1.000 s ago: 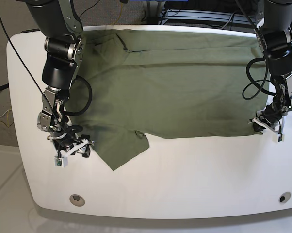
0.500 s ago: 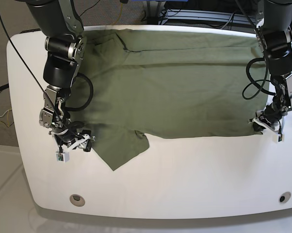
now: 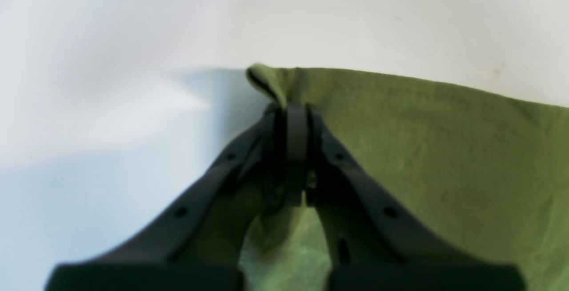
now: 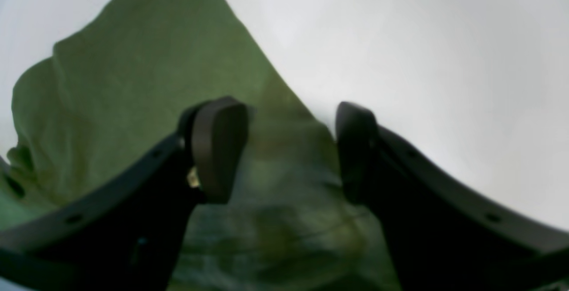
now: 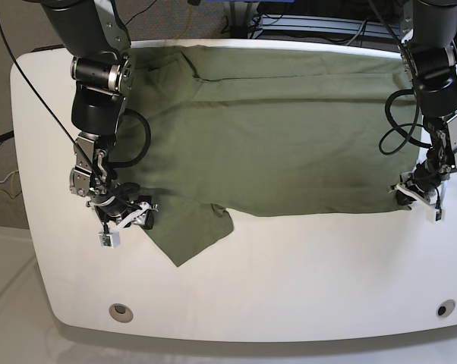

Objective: Fold the T-shirt properly
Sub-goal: 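Lift the pinched edge and fold it over onto the folded edge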

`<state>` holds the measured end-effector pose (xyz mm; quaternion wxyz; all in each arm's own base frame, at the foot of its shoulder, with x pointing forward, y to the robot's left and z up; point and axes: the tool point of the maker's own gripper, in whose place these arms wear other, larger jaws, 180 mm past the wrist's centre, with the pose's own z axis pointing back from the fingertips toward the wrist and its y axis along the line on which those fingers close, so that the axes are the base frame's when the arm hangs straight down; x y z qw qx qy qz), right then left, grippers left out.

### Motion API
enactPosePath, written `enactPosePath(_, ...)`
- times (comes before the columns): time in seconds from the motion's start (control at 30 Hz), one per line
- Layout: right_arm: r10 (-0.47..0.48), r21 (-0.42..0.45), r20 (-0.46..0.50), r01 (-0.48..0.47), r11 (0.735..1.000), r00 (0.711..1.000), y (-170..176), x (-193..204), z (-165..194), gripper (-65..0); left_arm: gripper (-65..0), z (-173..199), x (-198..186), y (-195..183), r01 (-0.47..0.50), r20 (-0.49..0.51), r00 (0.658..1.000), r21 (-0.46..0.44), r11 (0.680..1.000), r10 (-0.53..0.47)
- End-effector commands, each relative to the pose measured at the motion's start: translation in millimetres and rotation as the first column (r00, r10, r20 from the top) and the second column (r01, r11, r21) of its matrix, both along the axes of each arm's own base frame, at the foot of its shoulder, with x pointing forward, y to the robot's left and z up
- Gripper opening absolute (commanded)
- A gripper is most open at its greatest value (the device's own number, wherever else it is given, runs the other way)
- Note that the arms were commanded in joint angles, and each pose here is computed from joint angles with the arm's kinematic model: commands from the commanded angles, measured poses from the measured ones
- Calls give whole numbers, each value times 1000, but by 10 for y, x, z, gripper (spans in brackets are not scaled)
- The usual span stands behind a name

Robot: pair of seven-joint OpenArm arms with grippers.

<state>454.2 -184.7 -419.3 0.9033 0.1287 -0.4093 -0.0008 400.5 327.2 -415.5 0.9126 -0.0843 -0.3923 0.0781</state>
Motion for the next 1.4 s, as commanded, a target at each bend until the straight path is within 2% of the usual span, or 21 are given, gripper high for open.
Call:
enactPosePath(0.0,72,-24,-9,-72,997,997,148,27,20,-446,-650,166,94,107,-9,38,999,26,1000,8)
enactPosePath(0.2,85,-29,-28,-86,996,996,176,-12,-28,-640,-650,191,102,112,-9,47,999,30,1000,8)
enactPosePath(0.23,84,-28,-30,-85,996,996,172,-16,-30,-650,-650,200,108,112,-9,49,999,31,999,8)
enactPosePath(0.57,62,-67,79,-57,996,995,42,155,421,-650,-650,432,196,96,9,109,994,61,998,-15)
enactPosePath(0.63,77,-108,115,-64,992,990,13,181,637,-650,-650,469,215,84,17,113,993,67,998,-25)
enactPosePath(0.77,83,-140,151,-62,988,985,-18,187,843,-650,-650,522,234,85,21,124,992,75,997,-30)
enactPosePath(1.1,106,-169,184,-75,983,977,-14,209,1190,-650,-650,681,279,83,25,162,986,91,996,-40)
enactPosePath(1.37,120,-222,204,-73,972,972,-16,118,1360,-650,-650,660,215,87,34,147,988,106,994,-49)
